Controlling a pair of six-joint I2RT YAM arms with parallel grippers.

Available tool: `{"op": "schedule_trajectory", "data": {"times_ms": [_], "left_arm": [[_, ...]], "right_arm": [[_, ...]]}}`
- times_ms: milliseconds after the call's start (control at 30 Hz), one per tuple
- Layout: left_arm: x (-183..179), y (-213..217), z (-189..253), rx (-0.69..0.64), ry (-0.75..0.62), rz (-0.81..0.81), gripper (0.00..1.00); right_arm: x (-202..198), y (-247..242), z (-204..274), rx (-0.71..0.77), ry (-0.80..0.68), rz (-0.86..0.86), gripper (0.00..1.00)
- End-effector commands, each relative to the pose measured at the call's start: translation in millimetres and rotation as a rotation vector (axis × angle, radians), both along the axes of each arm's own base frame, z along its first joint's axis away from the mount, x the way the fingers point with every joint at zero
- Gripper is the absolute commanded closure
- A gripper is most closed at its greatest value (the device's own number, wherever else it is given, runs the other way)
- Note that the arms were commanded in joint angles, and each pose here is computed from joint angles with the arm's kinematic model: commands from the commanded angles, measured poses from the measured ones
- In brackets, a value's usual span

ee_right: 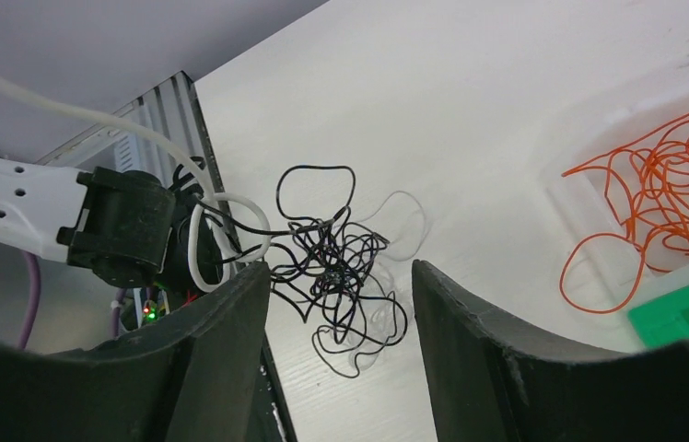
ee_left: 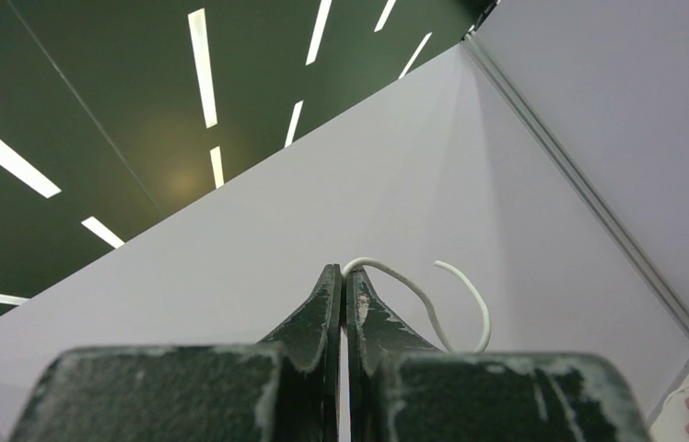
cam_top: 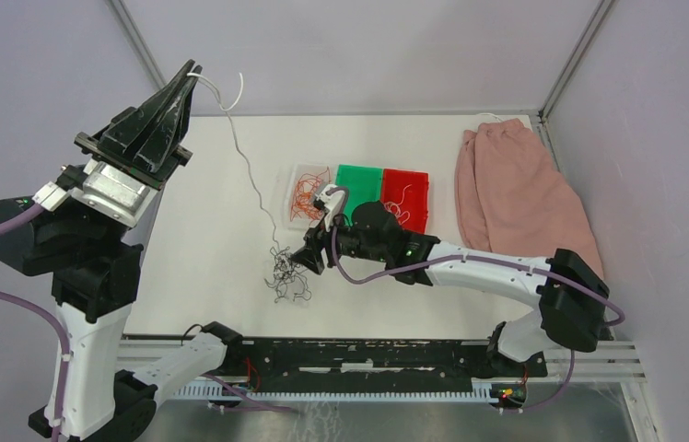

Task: Untangle the cables
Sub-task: Untie the cable.

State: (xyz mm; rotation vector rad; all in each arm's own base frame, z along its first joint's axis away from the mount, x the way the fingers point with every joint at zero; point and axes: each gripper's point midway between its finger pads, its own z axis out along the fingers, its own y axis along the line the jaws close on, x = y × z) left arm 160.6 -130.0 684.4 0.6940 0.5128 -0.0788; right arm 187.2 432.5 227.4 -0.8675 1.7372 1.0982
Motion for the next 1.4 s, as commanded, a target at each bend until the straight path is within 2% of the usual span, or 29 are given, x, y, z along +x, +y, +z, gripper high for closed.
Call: {"op": "schedule_trajectory", "data": {"times_ms": [0,500,767,1000,1167,1300,1367], "left_arm": [[-9.4,-1.0,2.1,-0.023,0.016,-0.052,0.97],[-11.9,-4.3,0.8,-0.026,0.039,-0.087,0.97],[-10.7,-3.7,-15.7,0.011,0.047,-0.061,0.97],[-8.5,-7.3,-24.7,0.018,0.072,-0.078,0.97],[-8.3,-6.4,-24.7,0.011,0.08,-0.078,0.97],[-6.9,-7.3,-30.8,0.013,0.099,-0.082,0.97],[-5.9,-8.0,-34.0,0.011,0.111,-0.088,0.97]], "right_arm": [[9.8,15.6,27.9,0.052,-0.1,-0.008,0.36],[-4.3,58.6,41.5,0.088,-0.226,-0.019,0.36],[-30.5,16.5,53.8,0.027,-0.233,0.074,0.34],[-42.1,3.3,82.8,0.126,-0.25,0.093,0.35],[-37.4,16.6,96.2,0.156,-0.262,0.096,0.39],[-29.9,26.6,105.5,0.168,-0.262,0.074,0.5],[-26.0,29.1,107.8,0.181,-0.261,0.059,0.51]]}}
